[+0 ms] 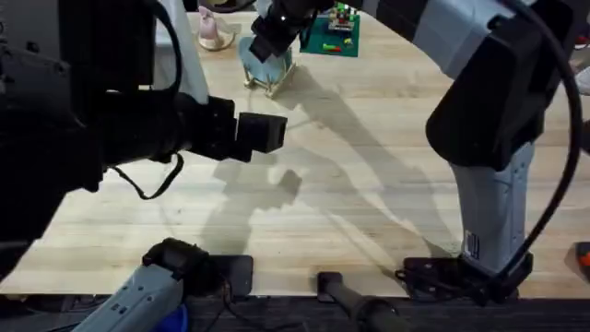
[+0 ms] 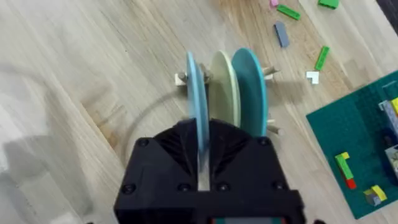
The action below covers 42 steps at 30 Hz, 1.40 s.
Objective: Pick up the plates from the table one by one and place each into a slot on the dish rack.
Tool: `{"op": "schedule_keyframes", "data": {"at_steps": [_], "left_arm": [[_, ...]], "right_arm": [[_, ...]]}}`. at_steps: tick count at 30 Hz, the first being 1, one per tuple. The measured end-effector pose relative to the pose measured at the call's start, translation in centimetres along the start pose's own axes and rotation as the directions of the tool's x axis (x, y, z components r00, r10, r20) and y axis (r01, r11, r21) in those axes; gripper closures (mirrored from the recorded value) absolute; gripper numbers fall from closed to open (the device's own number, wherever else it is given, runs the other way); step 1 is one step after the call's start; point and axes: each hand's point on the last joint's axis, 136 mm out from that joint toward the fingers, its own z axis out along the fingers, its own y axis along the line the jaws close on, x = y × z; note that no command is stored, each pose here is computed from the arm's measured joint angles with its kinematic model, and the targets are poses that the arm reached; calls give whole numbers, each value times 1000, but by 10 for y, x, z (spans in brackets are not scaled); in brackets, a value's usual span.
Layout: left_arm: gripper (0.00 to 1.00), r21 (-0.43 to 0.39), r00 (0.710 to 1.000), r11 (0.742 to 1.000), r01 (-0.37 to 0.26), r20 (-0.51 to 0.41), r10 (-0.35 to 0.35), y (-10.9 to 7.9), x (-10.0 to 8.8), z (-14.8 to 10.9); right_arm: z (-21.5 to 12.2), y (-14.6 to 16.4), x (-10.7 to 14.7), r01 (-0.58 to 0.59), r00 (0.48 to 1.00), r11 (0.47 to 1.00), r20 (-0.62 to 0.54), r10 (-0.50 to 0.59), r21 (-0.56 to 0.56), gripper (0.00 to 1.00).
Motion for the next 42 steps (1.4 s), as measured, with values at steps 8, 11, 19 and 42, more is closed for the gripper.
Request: {"op": "schedule_keyframes", "data": {"at_steps": [8,11,19,42], "left_arm": [[5,0,1000,1000,0,0,0,0,0,0],[5,0,1000,1000,0,0,0,0,0,0],[5,-4,1000,1000,0,0,0,1,0,0],[5,-6,1000,1000,0,1,0,1,0,0]], "right_arm": [[0,1,-2,-1,1000,1000,6,1,-1,803],[0,1,-2,0,1000,1000,5,0,-2,807],[-4,3,4,-6,1000,1000,-26,6,-8,800],[-162,-34,-17,-65,978,993,206,44,98,8]]}}
